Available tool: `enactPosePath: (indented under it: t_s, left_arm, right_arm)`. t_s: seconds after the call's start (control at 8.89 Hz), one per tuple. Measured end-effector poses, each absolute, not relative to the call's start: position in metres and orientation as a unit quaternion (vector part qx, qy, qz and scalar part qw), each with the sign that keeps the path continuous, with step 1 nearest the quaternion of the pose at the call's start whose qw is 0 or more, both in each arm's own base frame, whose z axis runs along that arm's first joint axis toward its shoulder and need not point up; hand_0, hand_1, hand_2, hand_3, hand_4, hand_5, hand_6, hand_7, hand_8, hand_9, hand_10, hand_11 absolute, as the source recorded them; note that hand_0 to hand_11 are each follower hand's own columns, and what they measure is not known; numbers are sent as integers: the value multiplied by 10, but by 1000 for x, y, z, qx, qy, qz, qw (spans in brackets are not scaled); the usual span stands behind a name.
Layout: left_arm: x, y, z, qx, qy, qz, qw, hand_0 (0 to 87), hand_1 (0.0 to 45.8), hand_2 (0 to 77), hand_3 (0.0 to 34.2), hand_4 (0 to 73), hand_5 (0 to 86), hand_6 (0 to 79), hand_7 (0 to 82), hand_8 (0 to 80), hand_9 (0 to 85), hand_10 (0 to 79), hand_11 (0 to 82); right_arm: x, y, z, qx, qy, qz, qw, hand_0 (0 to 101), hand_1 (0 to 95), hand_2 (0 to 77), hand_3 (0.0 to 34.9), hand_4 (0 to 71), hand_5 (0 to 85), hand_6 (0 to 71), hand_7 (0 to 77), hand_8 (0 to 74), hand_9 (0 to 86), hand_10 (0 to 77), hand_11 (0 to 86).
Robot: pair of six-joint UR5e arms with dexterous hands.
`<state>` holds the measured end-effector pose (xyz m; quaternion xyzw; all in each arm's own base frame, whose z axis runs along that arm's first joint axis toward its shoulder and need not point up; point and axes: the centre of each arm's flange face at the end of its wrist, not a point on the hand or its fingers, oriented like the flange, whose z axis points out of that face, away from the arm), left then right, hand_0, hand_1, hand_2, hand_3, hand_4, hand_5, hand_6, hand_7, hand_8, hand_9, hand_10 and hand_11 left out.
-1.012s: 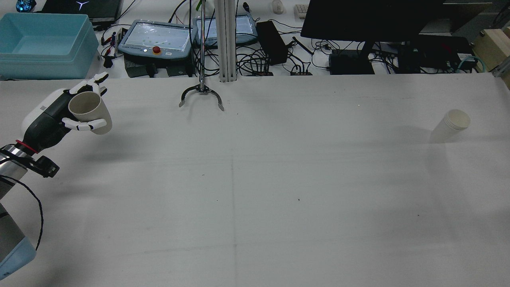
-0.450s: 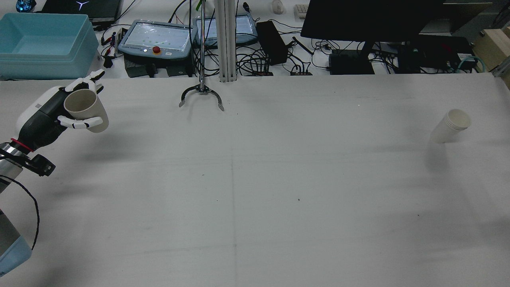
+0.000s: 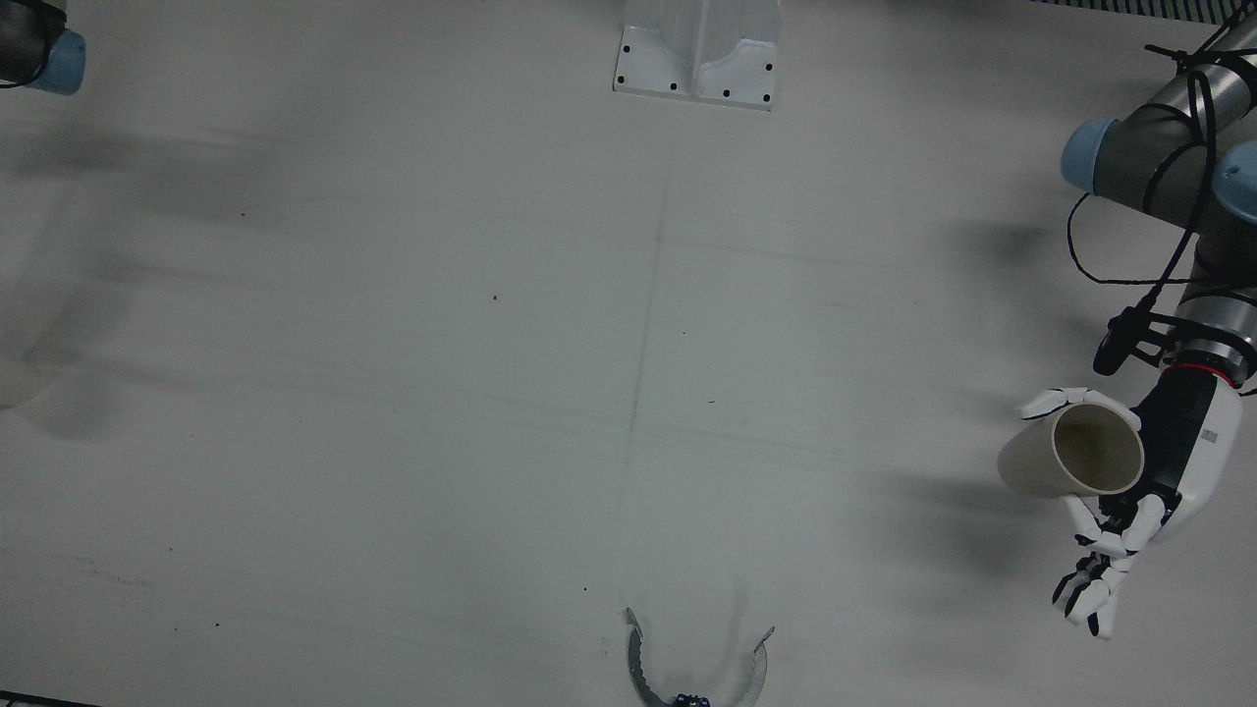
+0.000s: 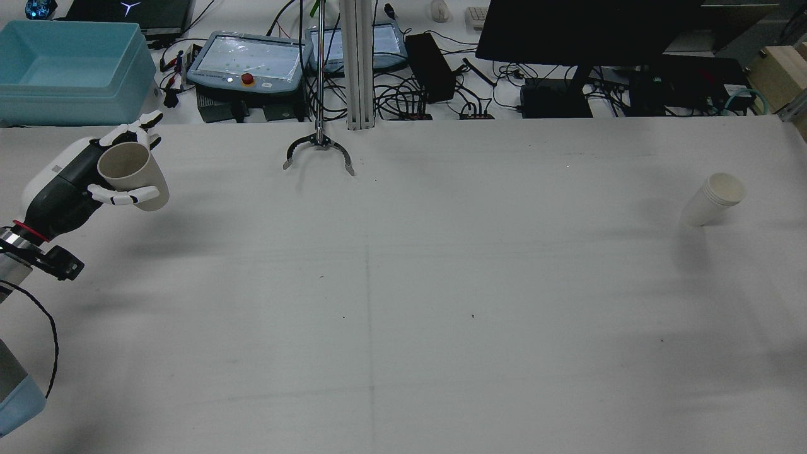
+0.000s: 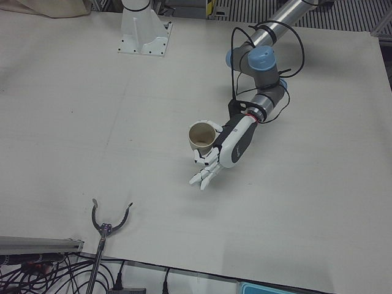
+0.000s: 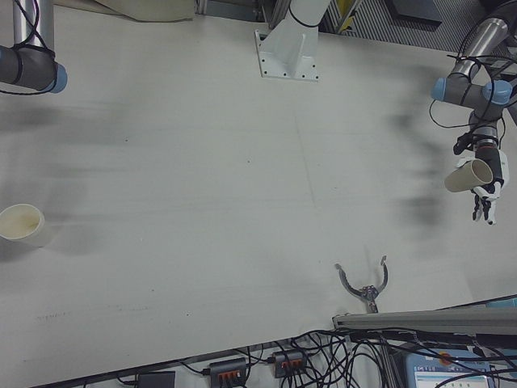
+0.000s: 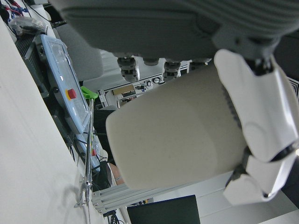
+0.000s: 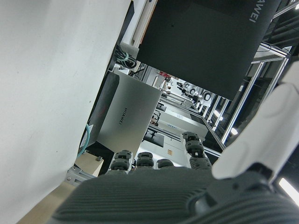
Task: Pour water
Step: 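Move the right hand to the white paper cup and grasp it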
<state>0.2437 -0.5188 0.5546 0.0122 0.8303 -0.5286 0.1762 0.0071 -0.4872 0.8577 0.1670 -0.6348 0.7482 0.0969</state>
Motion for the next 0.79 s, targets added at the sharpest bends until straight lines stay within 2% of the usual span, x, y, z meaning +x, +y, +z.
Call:
enactPosePath:
  t_s: [0.34,0.56,0.79]
  left_arm:
    - [201,-501,579,28,830,-532,167,405,147,333,0,104,693,44,109,0,11,60,109]
    - [170,-489,599,36,826,-539,158,408,147,333,0,104,693,44,109,0,11,60,109]
    - [156,-479,612,36,824,-544,154,406,147,333,0,104,693,49,114,0,11,60,109]
  right_arm:
    - [-62,-506,854,166,-649,736,98,428,38,5,0,60,5,5,11,60,11,49,76]
    - [-126,-501,839,159,-664,725,96,453,60,5,0,71,5,5,11,60,11,33,49]
    - [-162,-489,831,149,-671,722,77,455,49,5,1,71,5,5,11,60,11,22,33]
